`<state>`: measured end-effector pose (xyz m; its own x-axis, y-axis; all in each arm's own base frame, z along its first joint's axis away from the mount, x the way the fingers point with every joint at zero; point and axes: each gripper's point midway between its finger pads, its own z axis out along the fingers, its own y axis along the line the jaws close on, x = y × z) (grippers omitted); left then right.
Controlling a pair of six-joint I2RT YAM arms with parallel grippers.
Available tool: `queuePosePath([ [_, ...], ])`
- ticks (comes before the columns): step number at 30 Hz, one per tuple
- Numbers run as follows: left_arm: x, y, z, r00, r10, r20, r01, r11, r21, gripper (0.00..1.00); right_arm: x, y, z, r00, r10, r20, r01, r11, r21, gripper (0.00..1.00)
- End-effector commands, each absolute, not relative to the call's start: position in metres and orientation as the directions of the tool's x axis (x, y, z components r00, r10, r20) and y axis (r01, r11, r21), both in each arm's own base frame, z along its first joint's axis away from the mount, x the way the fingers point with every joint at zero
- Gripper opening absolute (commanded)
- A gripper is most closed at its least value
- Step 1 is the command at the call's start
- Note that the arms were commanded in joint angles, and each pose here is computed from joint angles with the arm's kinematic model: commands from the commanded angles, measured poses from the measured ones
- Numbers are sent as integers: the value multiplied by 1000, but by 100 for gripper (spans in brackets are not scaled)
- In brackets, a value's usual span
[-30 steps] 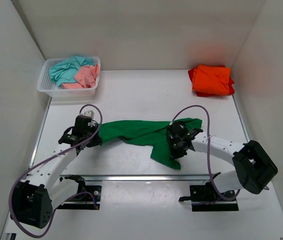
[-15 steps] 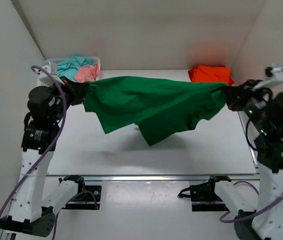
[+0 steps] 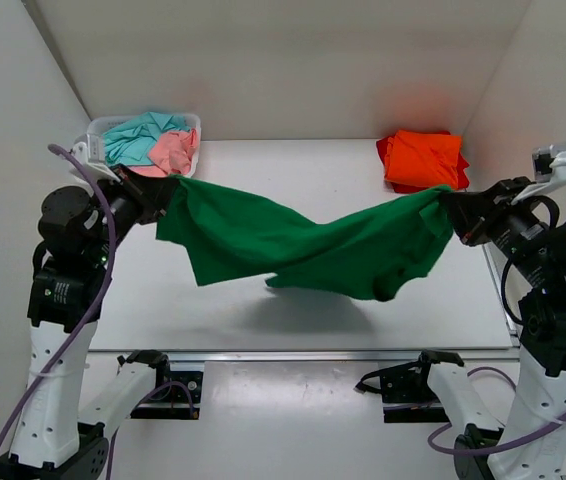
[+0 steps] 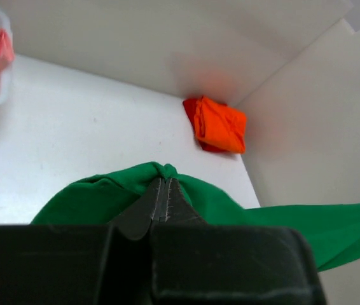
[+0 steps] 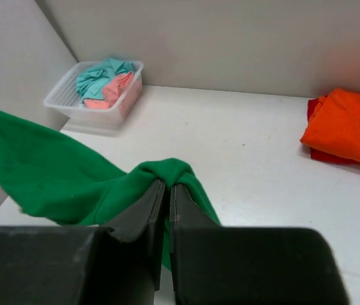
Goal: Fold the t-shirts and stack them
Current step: Flatten out the tshirt
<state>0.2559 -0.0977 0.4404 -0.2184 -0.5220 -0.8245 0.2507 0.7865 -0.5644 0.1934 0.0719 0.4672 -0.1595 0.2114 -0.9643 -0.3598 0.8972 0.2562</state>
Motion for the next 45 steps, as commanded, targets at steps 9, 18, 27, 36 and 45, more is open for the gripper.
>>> queuePosePath([
  [9, 322, -79, 192, -568, -476, -672, -112, 853, -510, 10, 296, 97, 343, -416, 169, -893, -388, 856, 343, 0],
  [18, 299, -126, 114, -787, -327, -523, -4, 851, -526, 51, 356, 95, 194, -631, 114, -767, -269, 895, 355, 0],
  [27, 205, -160, 61, -930, -89, -356, 69, 910, -409, 38, 365, 78, 171, -657, 112, -745, -219, 918, 331, 0],
  [36, 187, -171, 21, -955, 4, -297, 102, 943, -315, 57, 355, 81, 171, -646, 122, -754, -228, 911, 343, 0],
  [45, 182, -188, -7, -965, 94, -244, 150, 963, -225, 57, 351, 78, 167, -646, 134, -751, -227, 906, 357, 0],
])
